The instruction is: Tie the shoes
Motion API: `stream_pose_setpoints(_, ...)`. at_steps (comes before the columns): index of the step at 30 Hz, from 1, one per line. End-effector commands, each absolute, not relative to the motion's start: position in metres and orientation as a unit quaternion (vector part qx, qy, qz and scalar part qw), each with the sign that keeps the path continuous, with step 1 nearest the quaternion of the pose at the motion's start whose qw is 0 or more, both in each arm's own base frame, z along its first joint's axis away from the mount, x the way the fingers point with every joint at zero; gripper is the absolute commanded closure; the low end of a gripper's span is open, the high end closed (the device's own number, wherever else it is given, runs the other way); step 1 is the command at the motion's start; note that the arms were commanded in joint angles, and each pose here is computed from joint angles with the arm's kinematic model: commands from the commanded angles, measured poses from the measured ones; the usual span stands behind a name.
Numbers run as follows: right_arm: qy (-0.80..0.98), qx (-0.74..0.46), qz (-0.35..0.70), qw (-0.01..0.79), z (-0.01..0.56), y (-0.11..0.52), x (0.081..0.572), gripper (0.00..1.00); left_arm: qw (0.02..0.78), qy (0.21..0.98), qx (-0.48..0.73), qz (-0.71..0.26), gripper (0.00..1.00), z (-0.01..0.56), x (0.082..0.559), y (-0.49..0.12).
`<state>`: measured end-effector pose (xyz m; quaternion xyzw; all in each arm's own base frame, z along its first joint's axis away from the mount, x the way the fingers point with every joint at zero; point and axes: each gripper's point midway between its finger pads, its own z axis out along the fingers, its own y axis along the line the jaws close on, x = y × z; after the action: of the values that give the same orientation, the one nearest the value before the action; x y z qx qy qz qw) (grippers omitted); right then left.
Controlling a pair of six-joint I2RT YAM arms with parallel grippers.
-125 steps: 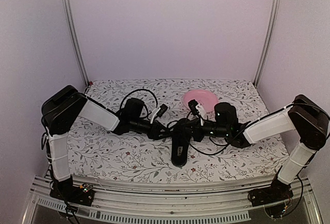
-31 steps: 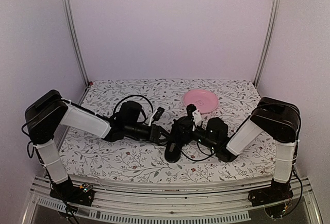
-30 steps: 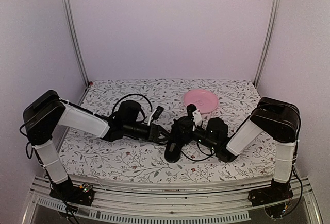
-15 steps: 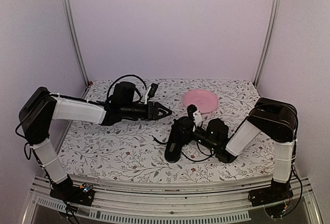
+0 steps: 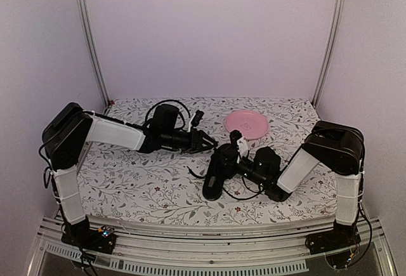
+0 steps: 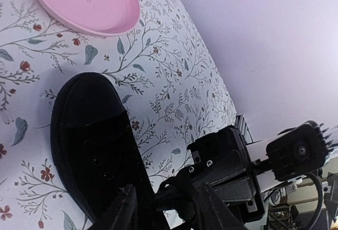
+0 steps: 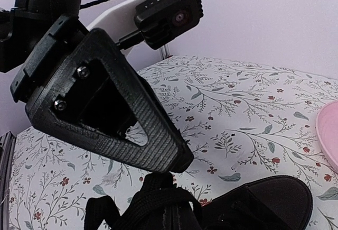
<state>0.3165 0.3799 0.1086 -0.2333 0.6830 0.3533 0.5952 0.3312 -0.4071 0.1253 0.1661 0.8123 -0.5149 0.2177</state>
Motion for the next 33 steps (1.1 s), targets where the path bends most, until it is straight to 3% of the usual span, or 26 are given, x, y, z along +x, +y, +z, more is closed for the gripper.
stream_pose_setpoints(1, 0.682, -0.23, 0.348, 0.601, 0.105, 0.378, 0.32, 0.98, 0.201, 0.801, 0.179, -0.534, 0.64, 0.131, 0.323, -0.421)
stream_pose_setpoints(5, 0.683, -0.23, 0.347, 0.601, 0.104, 0.378, 0.321, 0.98, 0.18, 0.804, 0.175, -0.539, 0.68, 0.116, 0.319, -0.425)
stream_pose_setpoints(13, 0.683, -0.229, 0.346, 0.602, 0.103, 0.377, 0.321, 0.98, 0.164, 0.807, 0.176, -0.539, 0.68, 0.107, 0.312, -0.428)
stream_pose_setpoints(23, 0.686, -0.225, 0.341, 0.602, 0.101, 0.375, 0.322, 0.98, 0.167, 0.8, 0.17, -0.551, 0.97, 0.115, 0.309, -0.425)
stream_pose_setpoints(29, 0.688, -0.22, 0.334, 0.606, 0.101, 0.371, 0.324, 0.97, 0.195, 0.786, 0.166, -0.562, 1.0, 0.138, 0.31, -0.421)
stream_pose_setpoints(33, 0.687, -0.213, 0.328, 0.612, 0.105, 0.361, 0.32, 0.91, 0.229, 0.775, 0.156, -0.568, 1.0, 0.151, 0.317, -0.413)
